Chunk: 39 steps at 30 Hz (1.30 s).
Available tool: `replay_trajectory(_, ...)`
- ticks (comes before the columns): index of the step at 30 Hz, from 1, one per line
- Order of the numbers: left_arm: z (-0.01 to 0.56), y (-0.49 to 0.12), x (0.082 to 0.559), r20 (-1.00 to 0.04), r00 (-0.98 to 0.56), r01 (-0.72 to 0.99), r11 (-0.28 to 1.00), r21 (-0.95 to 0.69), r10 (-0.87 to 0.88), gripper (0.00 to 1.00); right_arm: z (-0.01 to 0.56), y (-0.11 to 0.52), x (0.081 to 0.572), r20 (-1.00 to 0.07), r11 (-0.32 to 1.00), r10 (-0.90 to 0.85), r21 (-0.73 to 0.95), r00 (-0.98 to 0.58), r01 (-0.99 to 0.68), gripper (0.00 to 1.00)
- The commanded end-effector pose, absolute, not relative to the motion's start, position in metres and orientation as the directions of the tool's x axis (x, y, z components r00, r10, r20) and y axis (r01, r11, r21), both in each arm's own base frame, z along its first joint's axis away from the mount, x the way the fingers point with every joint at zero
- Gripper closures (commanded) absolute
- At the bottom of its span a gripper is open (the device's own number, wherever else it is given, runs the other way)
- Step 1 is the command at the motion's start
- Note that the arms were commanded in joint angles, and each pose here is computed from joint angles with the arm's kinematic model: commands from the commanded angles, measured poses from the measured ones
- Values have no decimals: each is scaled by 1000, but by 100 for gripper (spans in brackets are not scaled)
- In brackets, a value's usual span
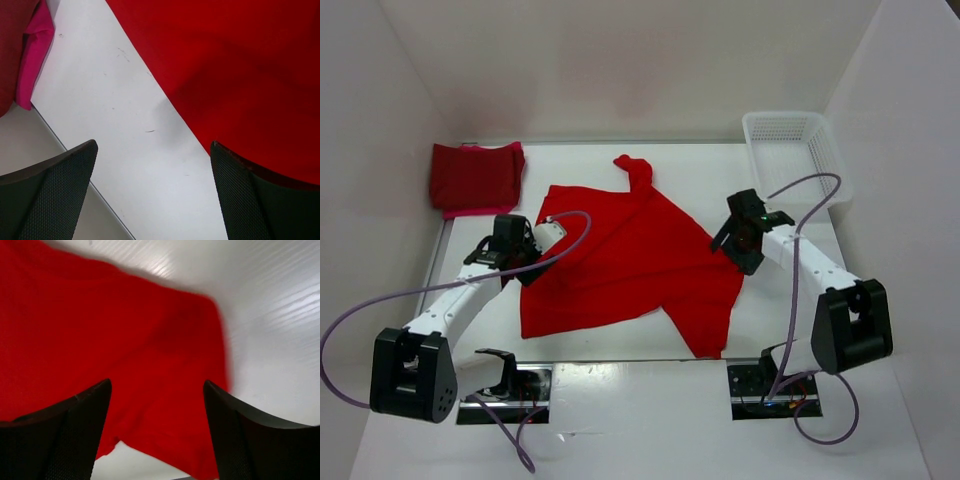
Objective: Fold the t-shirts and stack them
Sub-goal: Flatten out the tshirt
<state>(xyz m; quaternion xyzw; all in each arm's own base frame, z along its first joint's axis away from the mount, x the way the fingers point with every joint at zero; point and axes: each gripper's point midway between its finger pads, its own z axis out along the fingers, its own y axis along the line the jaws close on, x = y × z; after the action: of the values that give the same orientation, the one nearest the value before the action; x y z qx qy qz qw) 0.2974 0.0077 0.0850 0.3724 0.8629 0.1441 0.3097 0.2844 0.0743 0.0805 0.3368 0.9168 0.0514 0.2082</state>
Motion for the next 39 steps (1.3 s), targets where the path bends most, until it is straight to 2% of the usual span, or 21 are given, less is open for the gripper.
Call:
replay_trajectory(1, 82, 1, 302, -444, -509, 566, 676, 472, 737, 0, 109, 93, 304, -448, 819, 564, 200, -693, 538, 19)
replay_trajectory(4, 81, 5, 307, -437, -508, 550, 670, 499, 742, 0, 138, 116, 353, -522, 871, 487, 226, -701, 436, 20)
replay_trajectory(5, 79, 5, 308, -435, -509, 551, 670, 498, 743, 0, 116, 126, 369, -488, 890, 453, 196, -746, 412, 20)
replay_trajectory(6, 77, 7, 308, -424, -518, 552, 669, 498, 743, 0, 128, 140, 391, -519, 913, 406, 199, -752, 356, 20)
replay_trajectory(11, 82, 5, 309, -435, -541, 538, 694, 478, 720, 0, 88, 176, 459, -543, 954, 300, 163, -784, 251, 24)
replay_trajectory(17, 78, 14, 308, -420, -572, 529, 708, 467, 705, 0, 55, 199, 488, -520, 975, 216, 164, -826, 152, 24)
replay_trajectory(19, 76, 20, 308, -407, -589, 521, 713, 470, 698, 0, 33, 202, 485, -483, 978, 197, 154, -853, 139, 24)
replay_trajectory(23, 75, 23, 308, -395, -596, 524, 712, 469, 699, 0, 20, 196, 485, -481, 978, 204, 127, -853, 163, 26)
replay_trajectory(25, 75, 23, 308, -395, -596, 524, 712, 469, 699, 0, 16, 196, 483, -477, 979, 203, 124, -855, 163, 33)
replay_trajectory(28, 75, 23, 308, -395, -596, 524, 712, 469, 699, 0, 5, 192, 476, -452, 983, 185, 99, -873, 156, 70)
replay_trajectory(29, 75, 23, 308, -395, -596, 524, 712, 469, 699, 0, 2, 191, 473, -444, 983, 183, 94, -877, 157, 90)
replay_trajectory(30, 75, 23, 308, -395, -596, 524, 712, 469, 699, 0, 4, 190, 471, -445, 983, 183, 95, -876, 157, 98)
replay_trajectory(35, 76, 24, 308, -391, -591, 529, 705, 472, 705, 0, 55, 215, 441, -555, 995, 90, 19, -827, 96, 100)
replay_trajectory(39, 81, 24, 309, -403, -584, 520, 706, 481, 705, 0, 59, 274, 382, -534, 998, -42, 24, -845, -65, 100)
